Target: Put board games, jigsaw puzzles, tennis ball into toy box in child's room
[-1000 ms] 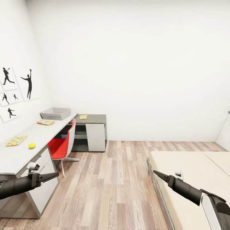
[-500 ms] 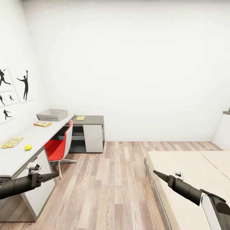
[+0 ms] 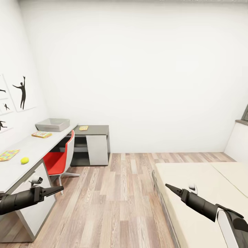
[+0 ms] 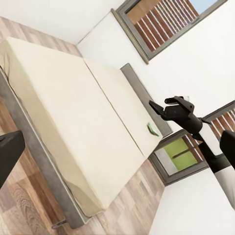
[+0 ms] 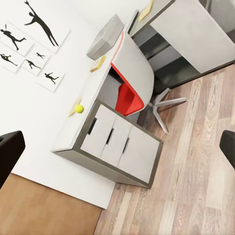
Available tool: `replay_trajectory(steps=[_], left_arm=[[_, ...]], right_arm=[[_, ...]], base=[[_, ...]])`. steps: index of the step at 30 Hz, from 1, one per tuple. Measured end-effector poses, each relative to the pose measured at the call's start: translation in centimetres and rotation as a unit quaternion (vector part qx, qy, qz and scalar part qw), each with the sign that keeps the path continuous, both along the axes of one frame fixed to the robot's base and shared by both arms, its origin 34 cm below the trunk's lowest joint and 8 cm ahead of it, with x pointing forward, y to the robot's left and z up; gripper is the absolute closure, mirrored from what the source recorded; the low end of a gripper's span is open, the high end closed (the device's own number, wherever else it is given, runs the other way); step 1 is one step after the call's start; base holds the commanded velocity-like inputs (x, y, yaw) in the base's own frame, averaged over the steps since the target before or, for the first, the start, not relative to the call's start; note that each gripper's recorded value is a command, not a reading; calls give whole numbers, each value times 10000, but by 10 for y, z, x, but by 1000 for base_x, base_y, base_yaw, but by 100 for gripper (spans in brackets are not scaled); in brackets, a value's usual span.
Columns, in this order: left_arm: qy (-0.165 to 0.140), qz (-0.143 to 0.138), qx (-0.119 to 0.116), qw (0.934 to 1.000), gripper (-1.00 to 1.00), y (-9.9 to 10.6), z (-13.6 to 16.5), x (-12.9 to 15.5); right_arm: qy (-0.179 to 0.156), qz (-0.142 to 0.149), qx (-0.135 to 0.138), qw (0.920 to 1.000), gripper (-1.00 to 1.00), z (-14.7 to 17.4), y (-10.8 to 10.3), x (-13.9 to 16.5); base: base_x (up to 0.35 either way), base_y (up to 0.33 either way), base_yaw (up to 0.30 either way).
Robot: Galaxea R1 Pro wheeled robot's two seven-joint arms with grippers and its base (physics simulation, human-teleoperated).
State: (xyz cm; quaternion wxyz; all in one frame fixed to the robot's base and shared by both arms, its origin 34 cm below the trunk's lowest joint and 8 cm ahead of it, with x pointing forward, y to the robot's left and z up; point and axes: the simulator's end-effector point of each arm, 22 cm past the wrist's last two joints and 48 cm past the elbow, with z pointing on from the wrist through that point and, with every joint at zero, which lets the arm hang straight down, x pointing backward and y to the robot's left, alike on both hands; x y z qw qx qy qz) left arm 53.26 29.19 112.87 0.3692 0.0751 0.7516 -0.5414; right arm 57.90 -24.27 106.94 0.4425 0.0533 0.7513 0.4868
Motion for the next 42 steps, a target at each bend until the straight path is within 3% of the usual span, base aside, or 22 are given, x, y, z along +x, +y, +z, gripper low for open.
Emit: replay_trajectory(steps=[22,30,42], left_arm=[[-35,3,-3,10000,-100,0,3,-1],[-8,-43,-61,10000,-100,-7,-1,-2],[-101,-175,-293,9994,-100,-34,-4,-1]], right_arm=[[-38,-12,3,10000,-100,3,0,0],[-57,-15,143,9999,-100,7,5,0],[-2,29,306,9995,-100,3,20,-1]], base=[[-21,-13,-45],[0,0,0],[0,-55,0]])
